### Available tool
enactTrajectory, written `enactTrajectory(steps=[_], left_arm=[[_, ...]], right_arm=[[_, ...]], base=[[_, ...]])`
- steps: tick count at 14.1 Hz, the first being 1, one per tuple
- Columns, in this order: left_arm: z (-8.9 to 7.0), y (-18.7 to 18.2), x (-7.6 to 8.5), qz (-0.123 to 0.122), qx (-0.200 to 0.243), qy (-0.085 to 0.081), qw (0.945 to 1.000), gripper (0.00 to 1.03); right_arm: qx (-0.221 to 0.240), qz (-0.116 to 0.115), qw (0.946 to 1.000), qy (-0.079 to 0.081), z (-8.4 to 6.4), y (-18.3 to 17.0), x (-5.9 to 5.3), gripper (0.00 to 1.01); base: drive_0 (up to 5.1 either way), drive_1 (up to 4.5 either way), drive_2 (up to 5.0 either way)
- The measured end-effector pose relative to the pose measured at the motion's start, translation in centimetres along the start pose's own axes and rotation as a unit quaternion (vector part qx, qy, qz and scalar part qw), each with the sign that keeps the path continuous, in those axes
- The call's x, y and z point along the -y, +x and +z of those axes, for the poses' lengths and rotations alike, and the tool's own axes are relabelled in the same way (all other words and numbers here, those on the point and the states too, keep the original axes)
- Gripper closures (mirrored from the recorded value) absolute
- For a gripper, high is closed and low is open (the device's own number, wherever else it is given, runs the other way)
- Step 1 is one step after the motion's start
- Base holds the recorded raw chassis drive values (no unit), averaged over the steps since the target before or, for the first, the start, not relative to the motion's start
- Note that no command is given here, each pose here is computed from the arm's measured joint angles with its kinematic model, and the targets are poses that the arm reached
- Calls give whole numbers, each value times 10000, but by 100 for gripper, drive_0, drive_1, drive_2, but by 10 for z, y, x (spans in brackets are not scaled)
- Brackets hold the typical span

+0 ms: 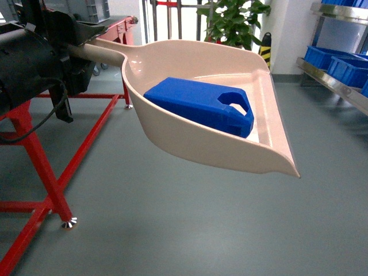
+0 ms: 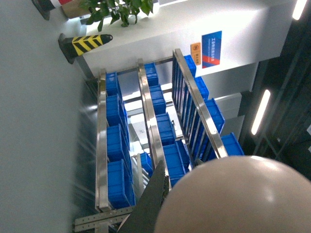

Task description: Place part in tray to right shelf

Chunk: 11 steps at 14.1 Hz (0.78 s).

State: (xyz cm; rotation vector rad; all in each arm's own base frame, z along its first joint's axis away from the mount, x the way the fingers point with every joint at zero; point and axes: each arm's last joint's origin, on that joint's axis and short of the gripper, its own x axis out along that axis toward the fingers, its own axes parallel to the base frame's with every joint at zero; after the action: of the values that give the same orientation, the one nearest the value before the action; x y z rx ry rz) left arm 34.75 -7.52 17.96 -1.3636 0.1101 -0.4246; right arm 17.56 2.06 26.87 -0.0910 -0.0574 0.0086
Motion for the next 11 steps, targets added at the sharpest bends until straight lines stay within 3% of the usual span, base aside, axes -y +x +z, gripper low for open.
enactTrajectory(steps=[8,10,11], left_arm=[[0,0,0,9,16,1,10000,90],[2,1,2,-41,62,9,10000,90],[3,1,-1,50,68,2,10000,90]], right_arm=[[-8,-3,10000,-3,0,0,0,3],[-55,4,10000,-7,-2,1,0,3],[-102,8,9999,-13,-3,2,0,3]], base=[[1,431,-429],[-161,-161,-161],[-195,-195,-195]])
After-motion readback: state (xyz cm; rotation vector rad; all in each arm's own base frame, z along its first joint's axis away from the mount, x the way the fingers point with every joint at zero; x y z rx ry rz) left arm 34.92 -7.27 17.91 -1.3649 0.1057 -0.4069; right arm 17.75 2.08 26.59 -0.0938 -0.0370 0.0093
